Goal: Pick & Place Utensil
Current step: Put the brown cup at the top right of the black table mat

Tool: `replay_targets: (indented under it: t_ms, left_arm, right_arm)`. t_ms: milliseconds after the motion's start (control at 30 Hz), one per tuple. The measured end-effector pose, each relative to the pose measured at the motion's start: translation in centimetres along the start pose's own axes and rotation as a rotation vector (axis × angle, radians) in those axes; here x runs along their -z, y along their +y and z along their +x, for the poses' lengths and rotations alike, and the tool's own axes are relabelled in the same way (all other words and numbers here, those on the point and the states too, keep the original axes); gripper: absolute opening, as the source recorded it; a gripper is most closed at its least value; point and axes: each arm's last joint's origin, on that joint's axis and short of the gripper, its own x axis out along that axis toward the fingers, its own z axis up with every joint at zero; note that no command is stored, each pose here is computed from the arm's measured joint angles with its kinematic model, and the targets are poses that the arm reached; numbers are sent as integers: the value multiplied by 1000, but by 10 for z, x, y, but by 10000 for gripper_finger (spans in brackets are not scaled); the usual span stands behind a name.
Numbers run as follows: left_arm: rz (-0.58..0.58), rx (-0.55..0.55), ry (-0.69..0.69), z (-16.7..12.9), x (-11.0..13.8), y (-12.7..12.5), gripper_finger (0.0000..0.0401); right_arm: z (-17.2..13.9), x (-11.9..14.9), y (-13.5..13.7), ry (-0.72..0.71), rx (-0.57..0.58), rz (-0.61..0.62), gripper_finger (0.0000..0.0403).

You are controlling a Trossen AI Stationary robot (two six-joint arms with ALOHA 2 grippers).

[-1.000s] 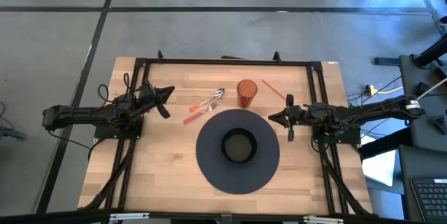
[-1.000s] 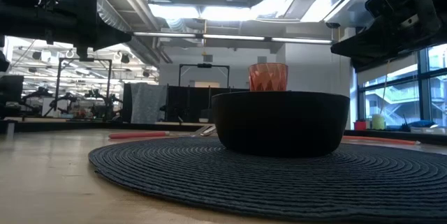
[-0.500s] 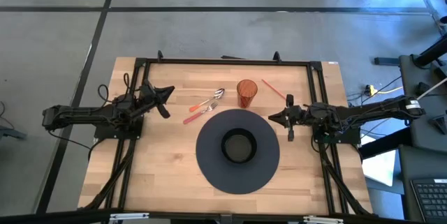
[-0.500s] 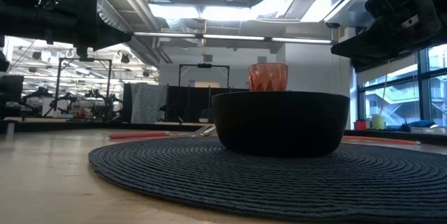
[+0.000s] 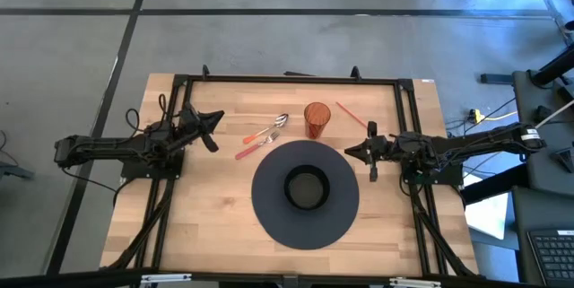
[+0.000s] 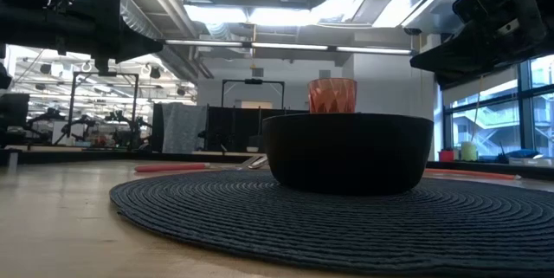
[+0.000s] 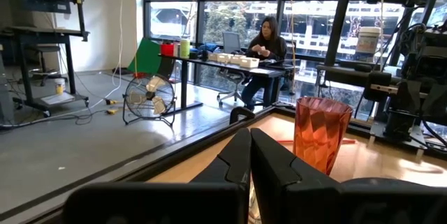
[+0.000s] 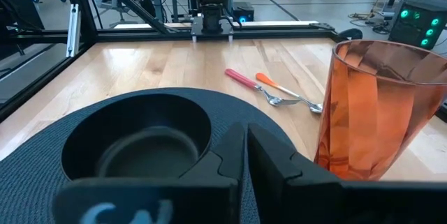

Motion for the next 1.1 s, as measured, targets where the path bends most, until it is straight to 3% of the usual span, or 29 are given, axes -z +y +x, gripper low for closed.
replay_targets:
  t_ms: [633, 900, 967, 1100]
  left_arm:
    - [0, 0, 0, 0, 0, 0, 4]
    - [-1, 0, 0, 0, 0, 0, 4]
    - [-2, 0, 0, 0, 0, 0, 4]
    - [-2, 0, 0, 0, 0, 0, 4]
  right_arm:
    - [0, 0, 0, -1, 8, 0, 22]
    - [0, 0, -3, -3, 98, 9, 22]
    - [0, -1, -4, -13, 145, 81, 21]
    - [1, -18, -6, -32, 228, 77, 13]
